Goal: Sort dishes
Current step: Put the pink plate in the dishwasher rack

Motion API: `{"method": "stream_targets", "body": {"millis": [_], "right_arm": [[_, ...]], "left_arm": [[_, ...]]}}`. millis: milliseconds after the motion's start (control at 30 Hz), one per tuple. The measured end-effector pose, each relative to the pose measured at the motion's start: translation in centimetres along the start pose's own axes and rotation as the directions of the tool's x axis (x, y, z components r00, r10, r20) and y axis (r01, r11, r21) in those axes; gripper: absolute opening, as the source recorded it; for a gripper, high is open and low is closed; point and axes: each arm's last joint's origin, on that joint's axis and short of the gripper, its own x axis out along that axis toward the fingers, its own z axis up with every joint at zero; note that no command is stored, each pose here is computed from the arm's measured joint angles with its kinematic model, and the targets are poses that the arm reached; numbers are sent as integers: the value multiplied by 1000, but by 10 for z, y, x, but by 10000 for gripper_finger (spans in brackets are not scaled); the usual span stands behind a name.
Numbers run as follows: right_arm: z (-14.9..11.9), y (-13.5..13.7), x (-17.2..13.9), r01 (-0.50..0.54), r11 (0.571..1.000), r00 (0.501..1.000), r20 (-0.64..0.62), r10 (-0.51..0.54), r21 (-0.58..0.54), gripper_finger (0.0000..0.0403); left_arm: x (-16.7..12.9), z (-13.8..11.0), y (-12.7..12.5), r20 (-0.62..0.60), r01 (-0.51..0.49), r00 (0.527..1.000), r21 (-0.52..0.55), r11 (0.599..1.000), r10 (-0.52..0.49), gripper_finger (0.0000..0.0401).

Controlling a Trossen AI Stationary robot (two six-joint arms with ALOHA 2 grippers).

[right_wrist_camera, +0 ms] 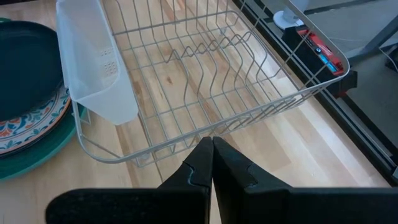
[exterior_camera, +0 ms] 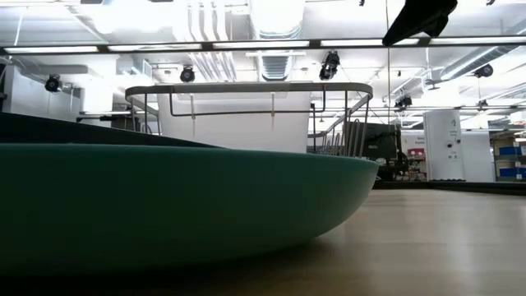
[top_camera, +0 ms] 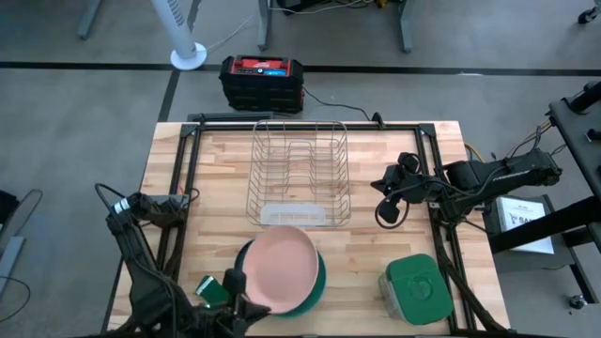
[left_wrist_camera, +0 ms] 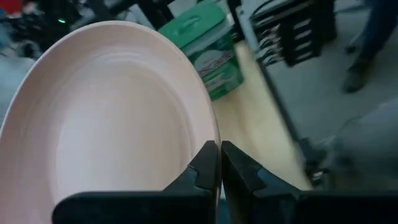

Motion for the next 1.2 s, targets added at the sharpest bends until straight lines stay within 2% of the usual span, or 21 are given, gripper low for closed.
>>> {"method": "stream_targets", "body": {"millis": [133, 400, 633, 700, 900, 1100, 1200], "right_arm": [[2, 1, 0, -9, 1000, 1000, 22, 9, 10, 0], [4, 2, 0, -15, 1000, 999, 43, 14, 15, 0], [6, 2, 0, -16, 1000, 998, 61, 15, 15, 0], [7, 2, 0, -17, 1000, 998, 65, 16, 17, 0], [6, 2, 0, -16, 1000, 998, 64, 15, 8, 0], [12, 2, 0, 37, 999, 991, 132, -38, 8, 0], [18, 1, 0, 77, 997, 978, 193, -78, 10, 0]], "left_arm": [[1, 0, 13, -28, -44, 999, 70, 997, 46, 1], [-5, 5, 51, 7, -62, 998, 127, 990, 62, 1], [-3, -1, 92, 74, 38, 996, 128, 991, -47, 1], [0, -10, 107, 88, 49, 994, 126, 991, -60, 1], [1, -48, 154, 53, -55, 997, 88, 995, 50, 1], [21, -93, 186, -80, -191, 976, 148, 970, 205, 1], [39, -116, 200, -177, -270, 933, 228, 935, 313, 1]]}}
